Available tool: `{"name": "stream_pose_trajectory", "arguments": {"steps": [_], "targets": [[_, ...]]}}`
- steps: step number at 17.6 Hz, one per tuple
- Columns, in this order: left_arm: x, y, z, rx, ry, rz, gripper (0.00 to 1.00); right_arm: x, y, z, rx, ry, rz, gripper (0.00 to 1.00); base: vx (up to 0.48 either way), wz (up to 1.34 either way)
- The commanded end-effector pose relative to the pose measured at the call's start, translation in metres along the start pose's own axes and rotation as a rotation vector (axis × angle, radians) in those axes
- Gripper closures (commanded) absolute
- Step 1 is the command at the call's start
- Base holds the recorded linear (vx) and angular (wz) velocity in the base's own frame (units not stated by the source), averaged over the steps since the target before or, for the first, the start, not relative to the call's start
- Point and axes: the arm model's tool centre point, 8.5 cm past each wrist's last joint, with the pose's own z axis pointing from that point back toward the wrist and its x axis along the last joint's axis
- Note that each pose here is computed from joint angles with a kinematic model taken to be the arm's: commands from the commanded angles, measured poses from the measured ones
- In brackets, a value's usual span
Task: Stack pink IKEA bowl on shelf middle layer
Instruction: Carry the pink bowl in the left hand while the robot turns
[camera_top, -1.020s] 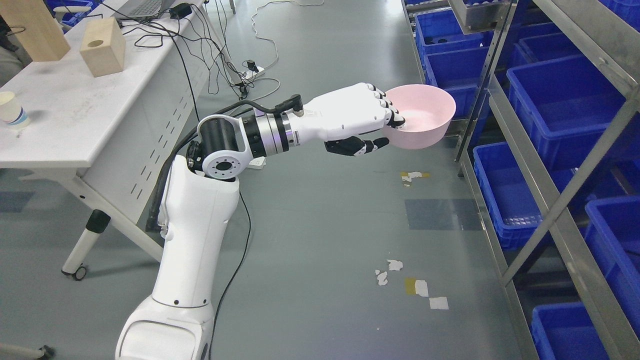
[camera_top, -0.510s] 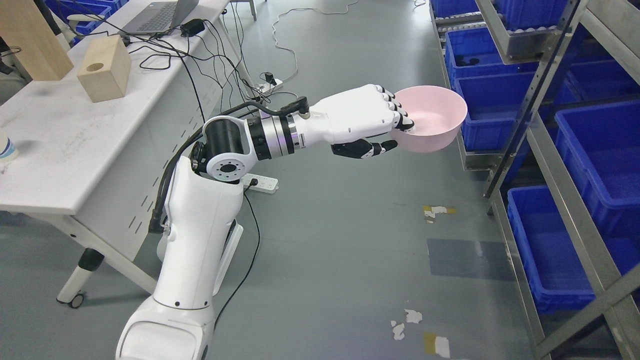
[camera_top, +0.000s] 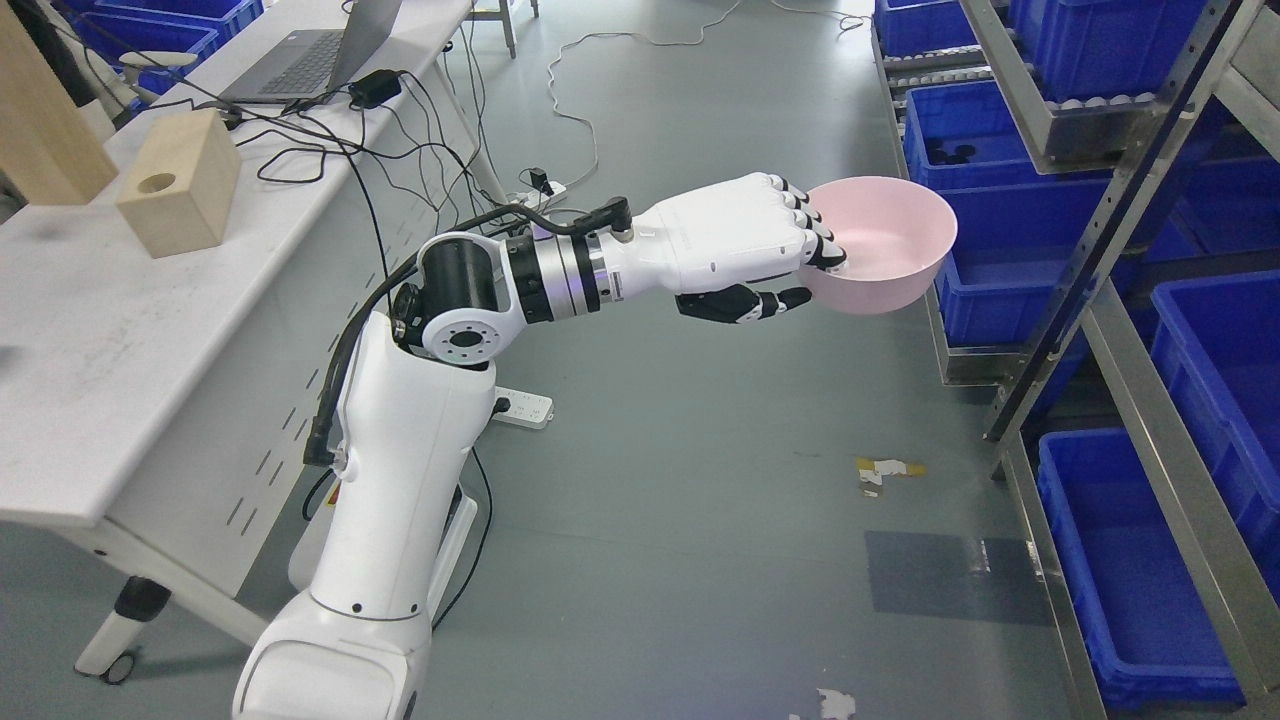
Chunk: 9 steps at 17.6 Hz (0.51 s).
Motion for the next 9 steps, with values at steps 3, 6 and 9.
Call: {"name": "stream_pose_trajectory", "arguments": {"steps": [3,6,9], "targets": [[0.009,-0.005,-0.008,-0.035,-0.042,-0.012,0.96,-0.010,-0.010,0.000,-0.017,0.008,0.002,0.00,0.132,-0.38],[0.009,-0.002,-0.008,-0.028,-0.043,-0.016,0.96,-0.010,-0.010,0.000,-0.017,0.008,0.002,0.00,0.078,-0.55],[0.008,0.017,-0.010,0.001,-0.062,-0.046,0.96,-0.010,-0.010,0.000,-0.017,0.008,0.002,0.00,0.064,-0.82]]}}
